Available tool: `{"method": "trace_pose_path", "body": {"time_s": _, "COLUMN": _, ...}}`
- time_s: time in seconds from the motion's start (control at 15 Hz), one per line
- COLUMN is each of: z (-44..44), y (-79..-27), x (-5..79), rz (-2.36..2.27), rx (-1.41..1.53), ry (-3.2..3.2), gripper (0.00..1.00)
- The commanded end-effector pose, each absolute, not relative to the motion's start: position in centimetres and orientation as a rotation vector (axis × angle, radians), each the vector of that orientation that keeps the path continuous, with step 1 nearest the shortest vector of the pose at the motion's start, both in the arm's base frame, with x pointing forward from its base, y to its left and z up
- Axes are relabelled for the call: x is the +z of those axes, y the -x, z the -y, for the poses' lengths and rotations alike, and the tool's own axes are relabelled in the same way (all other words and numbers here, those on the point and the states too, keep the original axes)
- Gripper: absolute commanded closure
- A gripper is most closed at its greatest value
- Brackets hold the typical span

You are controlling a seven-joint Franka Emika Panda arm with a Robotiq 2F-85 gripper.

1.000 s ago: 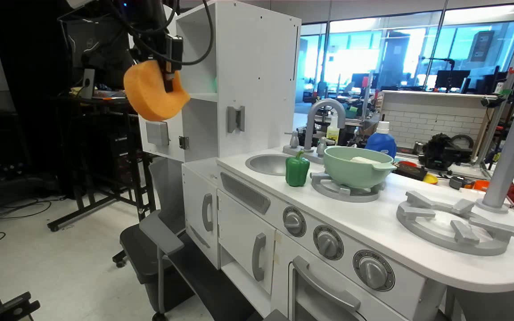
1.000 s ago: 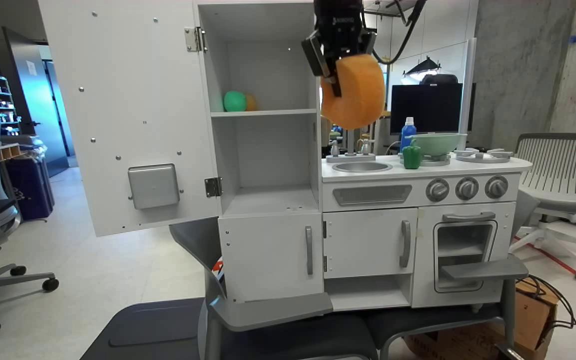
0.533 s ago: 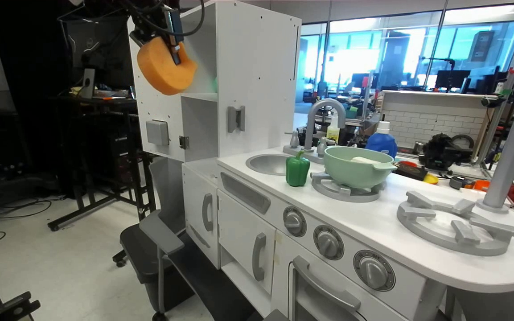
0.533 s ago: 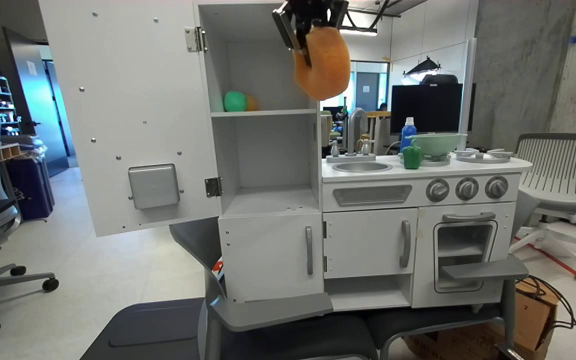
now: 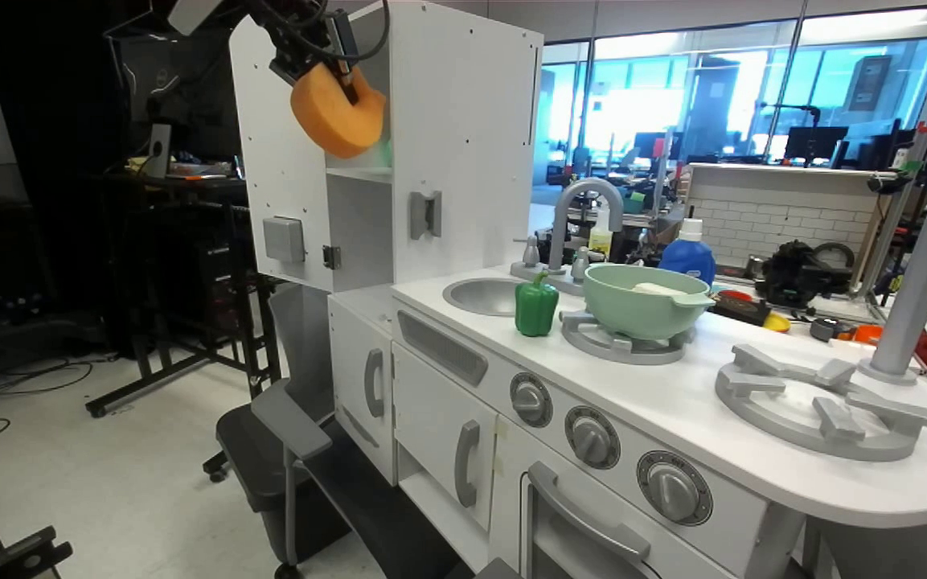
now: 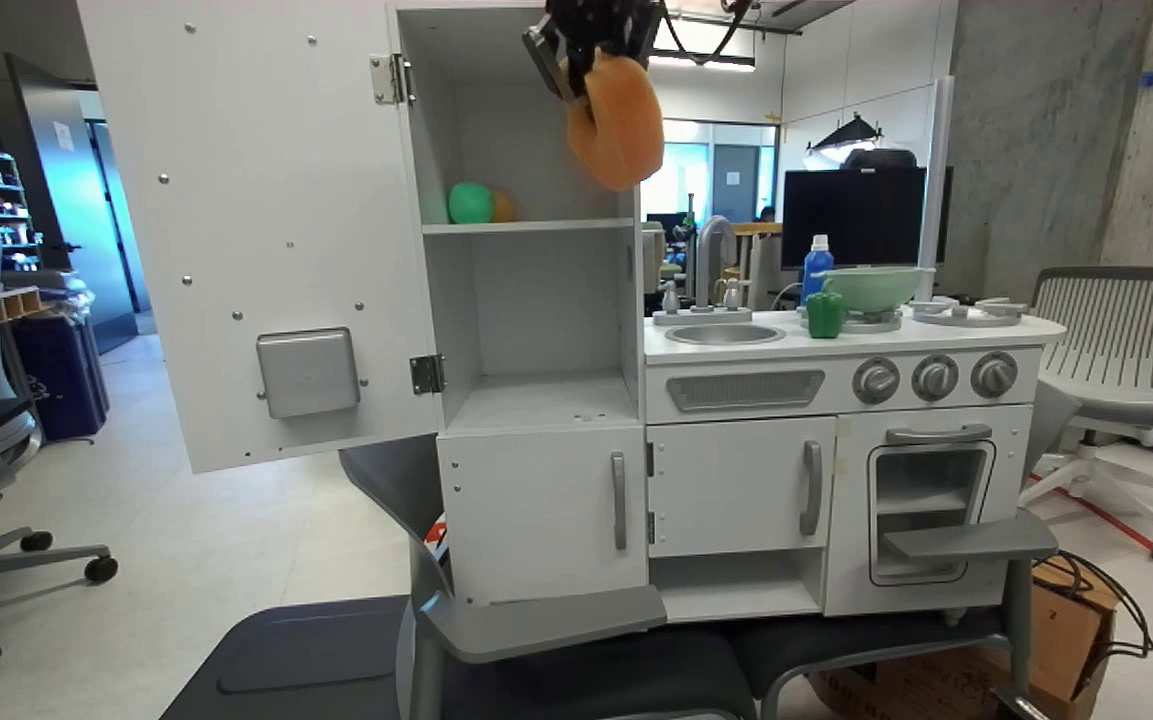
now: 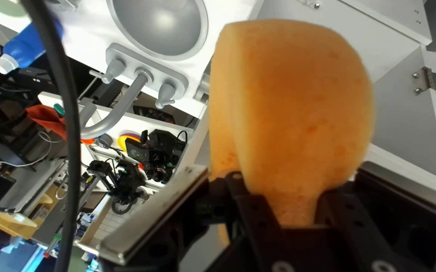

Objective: Open the cupboard and put the yellow and green object inside.

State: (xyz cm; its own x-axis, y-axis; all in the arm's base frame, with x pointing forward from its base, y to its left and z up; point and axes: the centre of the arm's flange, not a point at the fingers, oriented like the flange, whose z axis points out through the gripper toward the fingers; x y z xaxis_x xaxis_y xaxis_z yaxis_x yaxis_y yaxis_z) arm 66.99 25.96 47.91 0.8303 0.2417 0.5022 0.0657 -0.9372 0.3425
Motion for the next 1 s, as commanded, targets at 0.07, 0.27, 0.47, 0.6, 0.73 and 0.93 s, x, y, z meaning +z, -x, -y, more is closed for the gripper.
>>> {"method": "trace_pose_path", "body": {"time_s": 0.07, "z": -27.5, "y": -69.4, "x": 47.5, "rz": -0.216, "rx": 0.903, "ry": -2.628, "gripper": 0.96}}
{"method": "trace_pose_path", "body": {"time_s": 0.27, "z": -28.1, "y": -69.8, "x": 46.9, "rz": -0.21, "rx": 0.953, "ry": -2.594, "gripper": 0.96}}
{"method": "trace_pose_path", "body": {"time_s": 0.47, "z": -29.3, "y": -70.0, "x": 46.4, "rz": -0.205, "rx": 1.035, "ry": -2.558, "gripper": 0.96}}
{"method": "trace_pose_path", "body": {"time_s": 0.6, "z": -30.4, "y": -70.0, "x": 46.2, "rz": -0.212, "rx": 1.087, "ry": -2.534, "gripper": 0.96}}
{"method": "trace_pose_path", "body": {"time_s": 0.73, "z": -31.1, "y": -70.0, "x": 45.4, "rz": -0.216, "rx": 1.125, "ry": -2.512, "gripper": 0.96}}
{"method": "trace_pose_path", "body": {"time_s": 0.93, "z": -31.5, "y": -70.6, "x": 44.1, "rz": -0.219, "rx": 1.156, "ry": -2.482, "gripper": 0.96}}
